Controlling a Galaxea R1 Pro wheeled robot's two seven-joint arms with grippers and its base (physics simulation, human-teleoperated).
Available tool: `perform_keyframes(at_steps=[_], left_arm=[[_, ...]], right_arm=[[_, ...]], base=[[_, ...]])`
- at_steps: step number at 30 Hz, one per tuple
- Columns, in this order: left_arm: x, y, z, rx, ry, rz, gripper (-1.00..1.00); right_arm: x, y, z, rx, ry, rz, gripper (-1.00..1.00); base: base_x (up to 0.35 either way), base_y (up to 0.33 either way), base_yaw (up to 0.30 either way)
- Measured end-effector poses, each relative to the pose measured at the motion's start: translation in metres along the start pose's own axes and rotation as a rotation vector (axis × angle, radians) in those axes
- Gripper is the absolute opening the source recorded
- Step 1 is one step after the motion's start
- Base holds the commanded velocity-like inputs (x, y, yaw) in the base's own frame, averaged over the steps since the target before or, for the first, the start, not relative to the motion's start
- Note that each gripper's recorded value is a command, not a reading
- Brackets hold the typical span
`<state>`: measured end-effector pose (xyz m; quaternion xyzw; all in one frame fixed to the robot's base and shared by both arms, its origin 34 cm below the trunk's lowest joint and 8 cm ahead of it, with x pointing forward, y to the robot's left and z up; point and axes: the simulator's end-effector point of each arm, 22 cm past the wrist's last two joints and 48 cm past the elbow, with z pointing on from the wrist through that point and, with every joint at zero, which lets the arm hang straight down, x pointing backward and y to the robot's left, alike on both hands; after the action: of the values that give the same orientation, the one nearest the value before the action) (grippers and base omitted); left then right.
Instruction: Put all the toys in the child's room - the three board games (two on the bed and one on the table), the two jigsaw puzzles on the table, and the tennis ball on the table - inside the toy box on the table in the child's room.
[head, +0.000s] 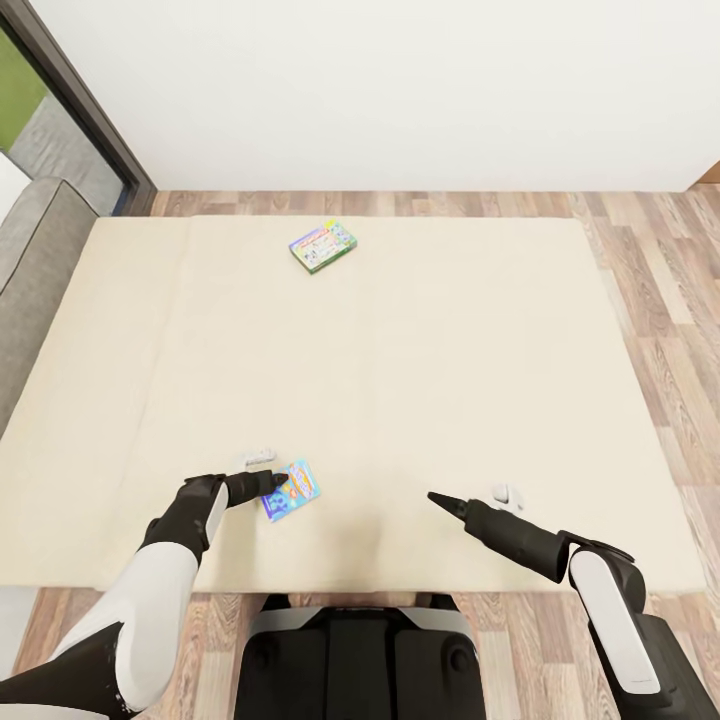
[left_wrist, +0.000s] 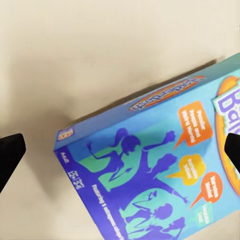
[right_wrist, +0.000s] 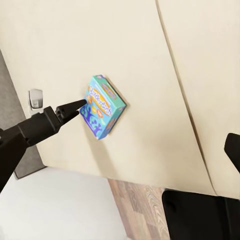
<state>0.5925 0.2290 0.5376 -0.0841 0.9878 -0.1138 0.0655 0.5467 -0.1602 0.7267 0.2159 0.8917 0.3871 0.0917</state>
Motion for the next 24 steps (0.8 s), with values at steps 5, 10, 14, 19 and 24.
perform_keyframes(at_steps=[5,10,14,19,24], left_arm=[[0.004,0.001,0.001,0.008,0.017,-0.012,1.0],[0.014,0.002,-0.001,0.014,0.071,-0.037,1.0],[0.014,-0.008,-0.004,0.06,0.107,-0.06,1.0],[0.008,-0.02,-0.006,0.108,0.113,-0.069,1.0],[0.006,-0.025,-0.007,0.13,0.114,-0.074,1.0]], right_arm=[[0.001,-0.001,0.0,0.001,0.003,0.002,1.0],[0.002,-0.001,0.001,0.001,0.007,0.004,1.0],[0.003,-0.001,0.001,0.0,0.01,0.005,1.0],[0.003,-0.001,0.001,0.0,0.011,0.005,1.0],[0.003,-0.001,0.001,0.0,0.011,0.005,1.0]], base=[[0.0,0.0,0.0],[0.0,0.0,0.0],[0.0,0.0,0.0],[0.0,0.0,0.0],[0.0,0.0,0.0]])
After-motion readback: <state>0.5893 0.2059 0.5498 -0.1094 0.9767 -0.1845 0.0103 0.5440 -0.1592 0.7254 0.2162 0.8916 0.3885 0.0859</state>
